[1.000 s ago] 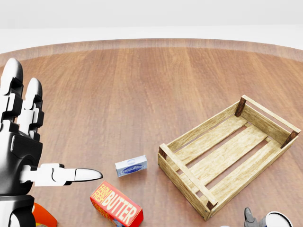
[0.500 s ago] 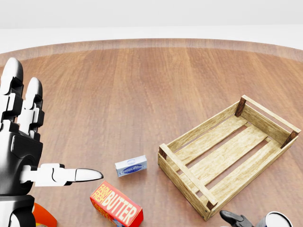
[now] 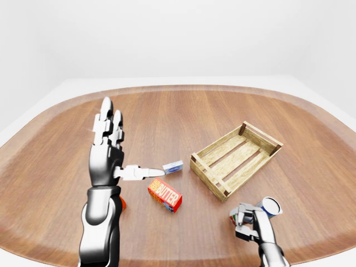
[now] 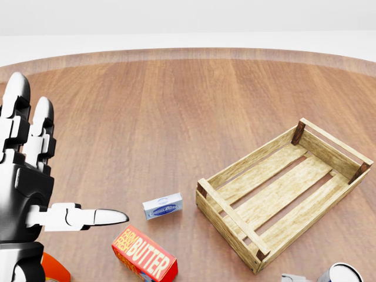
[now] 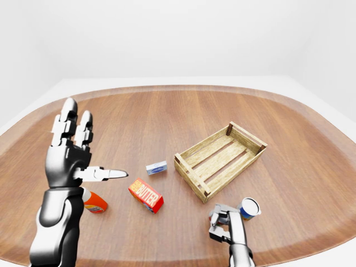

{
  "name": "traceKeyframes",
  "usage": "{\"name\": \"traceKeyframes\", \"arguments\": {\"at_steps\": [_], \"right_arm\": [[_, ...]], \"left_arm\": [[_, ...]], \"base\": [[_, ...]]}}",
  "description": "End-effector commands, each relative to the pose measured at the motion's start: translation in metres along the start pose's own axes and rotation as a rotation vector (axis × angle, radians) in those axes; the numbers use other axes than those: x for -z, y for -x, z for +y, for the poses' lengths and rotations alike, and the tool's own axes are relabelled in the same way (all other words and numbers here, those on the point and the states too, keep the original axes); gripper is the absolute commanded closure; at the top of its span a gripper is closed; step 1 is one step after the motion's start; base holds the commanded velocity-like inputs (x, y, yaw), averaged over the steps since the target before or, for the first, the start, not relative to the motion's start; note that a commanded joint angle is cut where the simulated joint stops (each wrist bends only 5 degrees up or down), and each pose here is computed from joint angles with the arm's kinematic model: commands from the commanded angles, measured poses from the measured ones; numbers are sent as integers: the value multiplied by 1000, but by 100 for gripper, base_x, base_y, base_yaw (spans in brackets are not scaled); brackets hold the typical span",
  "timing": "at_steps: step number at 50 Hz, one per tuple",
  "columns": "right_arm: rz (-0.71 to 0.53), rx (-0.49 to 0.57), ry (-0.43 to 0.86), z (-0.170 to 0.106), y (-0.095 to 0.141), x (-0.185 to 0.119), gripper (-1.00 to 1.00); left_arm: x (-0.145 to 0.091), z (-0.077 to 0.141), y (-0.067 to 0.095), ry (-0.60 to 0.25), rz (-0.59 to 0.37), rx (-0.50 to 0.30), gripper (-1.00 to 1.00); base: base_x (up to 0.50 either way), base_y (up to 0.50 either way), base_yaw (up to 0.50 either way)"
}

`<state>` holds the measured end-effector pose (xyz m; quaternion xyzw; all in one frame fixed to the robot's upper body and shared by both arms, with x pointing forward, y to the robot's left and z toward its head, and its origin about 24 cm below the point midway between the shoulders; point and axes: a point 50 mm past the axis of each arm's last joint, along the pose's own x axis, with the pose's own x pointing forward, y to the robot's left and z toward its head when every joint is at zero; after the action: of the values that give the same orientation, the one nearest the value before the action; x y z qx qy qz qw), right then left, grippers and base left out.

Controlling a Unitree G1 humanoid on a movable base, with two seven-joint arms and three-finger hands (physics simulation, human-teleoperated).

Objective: Pick up the tomato sauce, and put it in the wooden tray.

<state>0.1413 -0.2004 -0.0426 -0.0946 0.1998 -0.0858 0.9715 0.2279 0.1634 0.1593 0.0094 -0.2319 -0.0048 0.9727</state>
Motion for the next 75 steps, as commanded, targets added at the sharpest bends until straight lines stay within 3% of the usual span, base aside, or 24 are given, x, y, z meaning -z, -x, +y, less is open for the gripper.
{"name": "traceKeyframes", "arguments": {"at_steps": [1,15,36,47,57,66,71,75], "right_arm": [[-24,20,26,-4,3,-9,100],[-98,-8,31,-5,26,-47,100],[-374,-42,87,-13,72,-115,100],[-469,-37,149,-19,85,-138,100],[-596,-32,247,-20,96,-166,100],[-721,-19,384,-22,91,-193,100],[-789,-1,539,-20,85,-216,100],[-945,9,695,-13,85,-245,100]], "left_arm": [[3,-1,0,1,12,0,-100],[-2,0,-1,3,-9,-1,-100],[-6,3,-2,4,-27,-7,-100],[-4,4,-3,4,-23,-11,-100],[-4,4,-4,9,-24,-11,-100],[-3,4,-4,12,-20,-12,-100],[-7,4,-4,13,-38,-13,-100],[-6,4,-4,14,-34,-13,-100]], "base": [[0,0,0],[0,0,0],[0,0,0],[0,0,0],[0,0,0],[0,0,0],[0,0,0],[0,0,0]]}}
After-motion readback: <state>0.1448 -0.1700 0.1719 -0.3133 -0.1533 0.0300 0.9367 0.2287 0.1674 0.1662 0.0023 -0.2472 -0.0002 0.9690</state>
